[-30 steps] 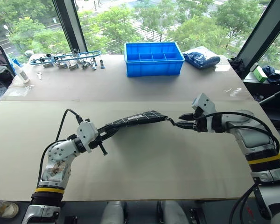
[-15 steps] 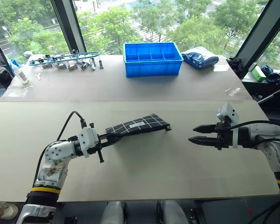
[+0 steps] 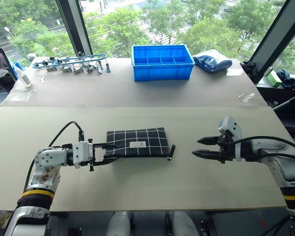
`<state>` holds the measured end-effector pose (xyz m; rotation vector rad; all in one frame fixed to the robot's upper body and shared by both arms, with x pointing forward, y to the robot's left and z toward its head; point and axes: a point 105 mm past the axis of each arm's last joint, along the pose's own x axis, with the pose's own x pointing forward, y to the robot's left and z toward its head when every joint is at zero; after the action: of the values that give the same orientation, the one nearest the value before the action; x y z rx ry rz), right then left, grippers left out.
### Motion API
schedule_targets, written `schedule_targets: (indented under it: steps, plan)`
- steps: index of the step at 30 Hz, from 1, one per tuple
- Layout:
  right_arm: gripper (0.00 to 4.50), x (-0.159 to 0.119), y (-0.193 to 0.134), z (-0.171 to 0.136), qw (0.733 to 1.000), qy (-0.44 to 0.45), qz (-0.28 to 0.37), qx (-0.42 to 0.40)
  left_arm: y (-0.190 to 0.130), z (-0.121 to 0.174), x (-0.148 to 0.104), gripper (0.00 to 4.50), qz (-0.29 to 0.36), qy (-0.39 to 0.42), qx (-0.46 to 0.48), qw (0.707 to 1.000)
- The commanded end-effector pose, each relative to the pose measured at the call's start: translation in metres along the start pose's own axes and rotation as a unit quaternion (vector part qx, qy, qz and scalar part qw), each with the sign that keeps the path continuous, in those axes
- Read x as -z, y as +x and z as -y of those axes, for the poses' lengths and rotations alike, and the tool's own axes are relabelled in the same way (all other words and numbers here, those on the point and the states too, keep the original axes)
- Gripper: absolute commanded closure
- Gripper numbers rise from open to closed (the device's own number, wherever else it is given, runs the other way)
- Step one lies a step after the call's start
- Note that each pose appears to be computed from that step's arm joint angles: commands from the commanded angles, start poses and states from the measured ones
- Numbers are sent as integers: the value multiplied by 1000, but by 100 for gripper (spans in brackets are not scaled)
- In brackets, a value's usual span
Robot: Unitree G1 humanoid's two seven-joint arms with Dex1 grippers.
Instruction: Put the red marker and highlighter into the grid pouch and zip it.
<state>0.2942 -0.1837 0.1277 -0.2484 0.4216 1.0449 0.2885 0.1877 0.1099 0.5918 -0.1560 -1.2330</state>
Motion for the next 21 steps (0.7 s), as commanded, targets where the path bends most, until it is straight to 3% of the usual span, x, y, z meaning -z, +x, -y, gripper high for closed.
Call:
schedule_targets:
  steps: [1,6,8,10,14,21]
  plan:
    - [121,-9,-4,2,1000,-21,9,1,-13,-18,-21,75,28,-59,-77,995]
    - [121,-25,-8,17,998,-12,61,29,-33,-9,-19,75,13,-223,-156,962]
    - [121,-33,-14,22,996,-4,85,36,-44,-3,-11,75,-16,-296,-194,935]
    - [121,-40,-26,29,993,0,108,55,-73,-8,-7,75,-19,-362,-283,888]
    - [121,-52,-43,21,989,-5,138,55,-124,-15,-15,75,0,-381,-392,837]
    - [121,-59,-44,-7,987,-1,155,30,-168,-9,-8,75,-44,-368,-442,817]
